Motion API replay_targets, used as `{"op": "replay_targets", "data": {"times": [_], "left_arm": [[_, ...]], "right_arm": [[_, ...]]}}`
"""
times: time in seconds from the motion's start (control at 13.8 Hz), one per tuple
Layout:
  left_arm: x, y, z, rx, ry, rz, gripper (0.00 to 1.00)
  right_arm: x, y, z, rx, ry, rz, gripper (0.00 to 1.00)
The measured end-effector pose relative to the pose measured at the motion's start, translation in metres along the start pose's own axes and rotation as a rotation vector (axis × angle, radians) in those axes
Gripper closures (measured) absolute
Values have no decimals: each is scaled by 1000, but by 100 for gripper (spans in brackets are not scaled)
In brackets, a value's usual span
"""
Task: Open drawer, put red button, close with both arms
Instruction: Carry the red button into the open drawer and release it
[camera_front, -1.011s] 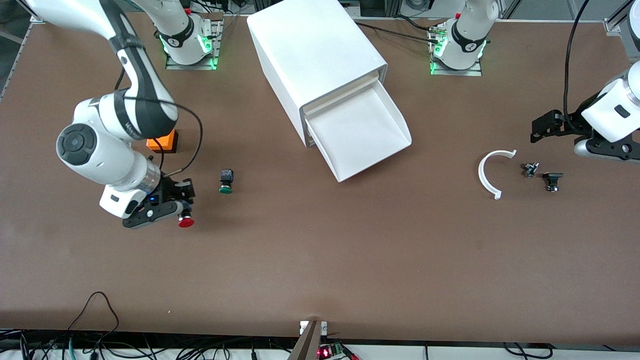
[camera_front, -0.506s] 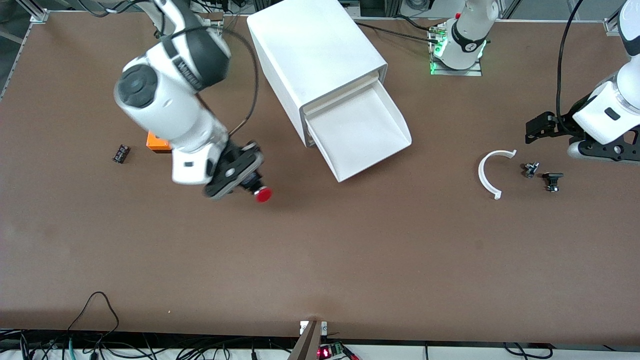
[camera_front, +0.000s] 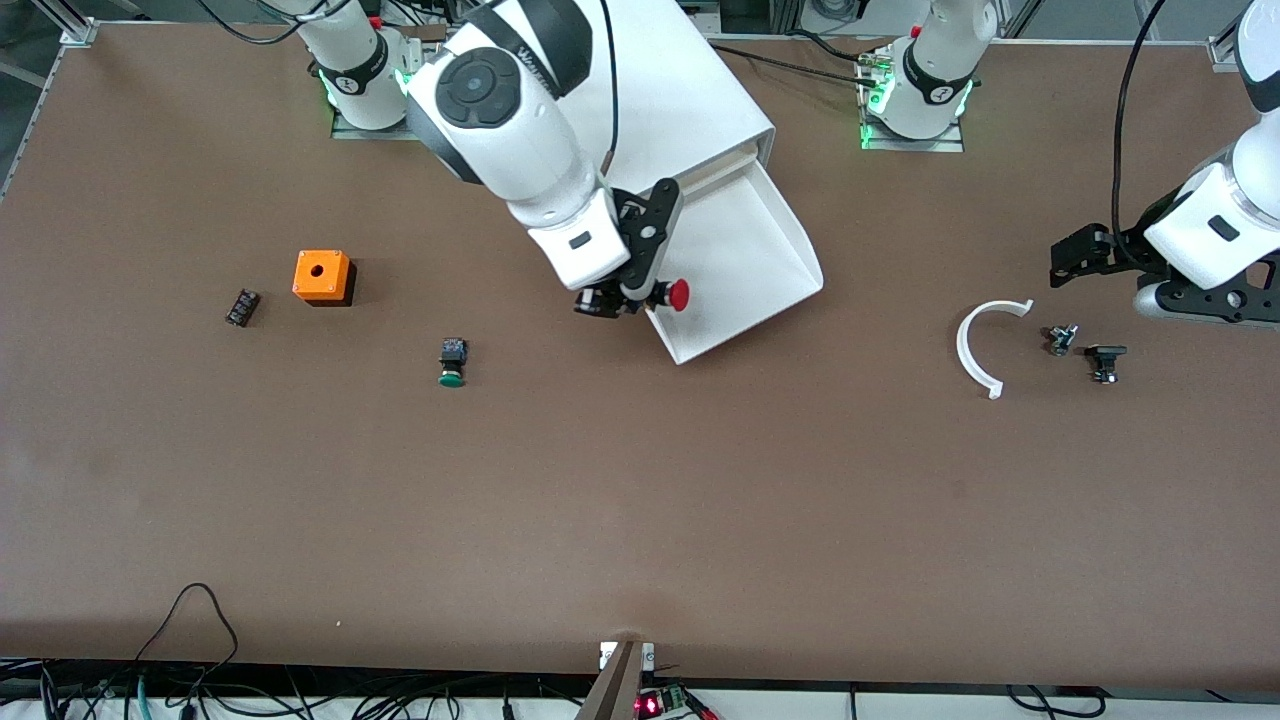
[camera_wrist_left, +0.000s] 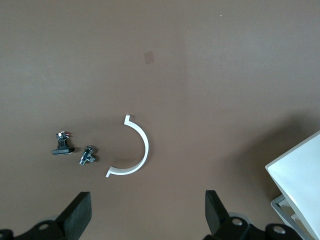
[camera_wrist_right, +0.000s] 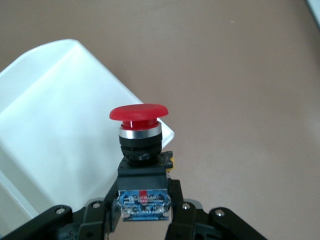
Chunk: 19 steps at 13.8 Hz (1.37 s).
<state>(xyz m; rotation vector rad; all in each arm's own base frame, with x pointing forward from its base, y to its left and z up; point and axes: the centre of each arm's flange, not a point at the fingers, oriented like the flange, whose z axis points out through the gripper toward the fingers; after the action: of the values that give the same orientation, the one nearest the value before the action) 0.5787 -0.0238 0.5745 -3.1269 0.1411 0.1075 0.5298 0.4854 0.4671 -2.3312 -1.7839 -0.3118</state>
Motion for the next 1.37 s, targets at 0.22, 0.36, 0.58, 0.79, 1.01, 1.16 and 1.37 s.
{"op": "replay_targets", "data": {"times": [0.22, 0.36, 0.58, 0.79, 1.01, 1.16, 1.37], "left_arm": [[-1, -1, 1, 0, -9, -2, 0], [-1, -3, 1, 0, -10, -8, 0], [-2, -9, 1, -1, -13, -19, 0], [-2, -10, 2, -1, -17, -26, 0], [-3, -9, 3, -1, -28, -34, 0], [-3, -8, 3, -1, -30, -33, 0], [-4, -8, 3, -1, -30, -33, 0]], "right_arm": [[20, -39, 39, -26, -72, -140, 59], [34, -71, 67, -47, -119, -234, 59], [44, -103, 93, -72, -169, -319, 59], [40, -107, 117, -86, -222, -360, 59], [36, -112, 143, -70, -252, -383, 59], [35, -115, 153, -60, -263, -391, 57], [33, -115, 159, -57, -268, -381, 38]]}}
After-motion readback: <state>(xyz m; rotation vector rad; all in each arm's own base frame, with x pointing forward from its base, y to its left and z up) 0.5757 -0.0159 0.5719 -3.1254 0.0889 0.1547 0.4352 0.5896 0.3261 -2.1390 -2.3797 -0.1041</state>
